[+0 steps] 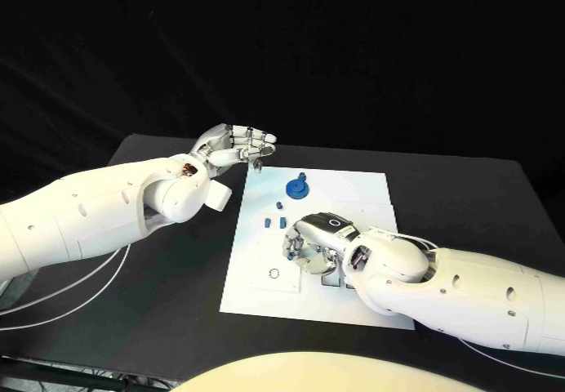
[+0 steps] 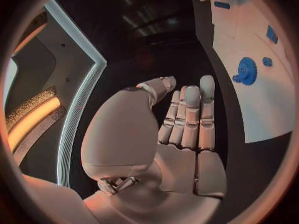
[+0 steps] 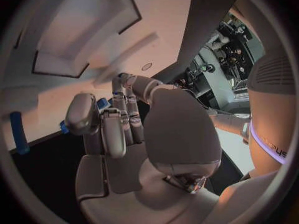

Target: Assemble the parts on the task board

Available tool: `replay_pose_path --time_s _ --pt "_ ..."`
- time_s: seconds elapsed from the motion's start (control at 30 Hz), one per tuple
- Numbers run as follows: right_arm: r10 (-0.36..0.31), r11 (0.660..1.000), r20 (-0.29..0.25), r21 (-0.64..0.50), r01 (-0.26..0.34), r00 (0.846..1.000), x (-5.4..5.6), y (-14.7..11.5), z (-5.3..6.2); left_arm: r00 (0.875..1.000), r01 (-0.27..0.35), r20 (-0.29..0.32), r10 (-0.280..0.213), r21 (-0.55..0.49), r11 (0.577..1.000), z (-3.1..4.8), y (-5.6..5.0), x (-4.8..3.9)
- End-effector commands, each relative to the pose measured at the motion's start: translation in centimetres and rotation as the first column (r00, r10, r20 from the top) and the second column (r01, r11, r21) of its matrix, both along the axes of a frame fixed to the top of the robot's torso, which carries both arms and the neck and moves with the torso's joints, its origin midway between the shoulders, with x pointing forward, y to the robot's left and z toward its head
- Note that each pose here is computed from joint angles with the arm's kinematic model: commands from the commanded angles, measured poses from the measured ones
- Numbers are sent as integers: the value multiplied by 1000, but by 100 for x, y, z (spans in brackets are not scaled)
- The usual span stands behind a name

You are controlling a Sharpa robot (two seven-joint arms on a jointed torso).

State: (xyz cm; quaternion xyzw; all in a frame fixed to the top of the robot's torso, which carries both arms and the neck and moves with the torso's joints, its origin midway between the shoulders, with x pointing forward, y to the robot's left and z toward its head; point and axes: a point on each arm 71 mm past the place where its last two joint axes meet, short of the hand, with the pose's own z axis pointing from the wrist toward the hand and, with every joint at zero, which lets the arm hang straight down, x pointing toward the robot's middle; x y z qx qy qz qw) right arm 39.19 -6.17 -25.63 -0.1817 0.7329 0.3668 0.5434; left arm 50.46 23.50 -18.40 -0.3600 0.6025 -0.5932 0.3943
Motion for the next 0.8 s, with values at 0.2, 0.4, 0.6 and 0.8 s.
replay_pose_path --time_s 0.2,0.4,0.6,0.8 --pt "16 998 -20 -58 -17 1000 -21 7 -59 1000 23 -3 -23 0 1000 8 -21 -8" --pt "4 999 -13 -51 -5 1000 -12 0 -54 1000 26 -5 -26 2 1000 6 -17 -11" --pt "-15 1000 4 -23 15 1000 -10 -16 -27 1000 29 -9 -29 3 1000 4 -17 -13" --pt "-33 999 18 12 33 999 -38 -65 22 999 30 -12 -30 4 1000 2 -9 -14"
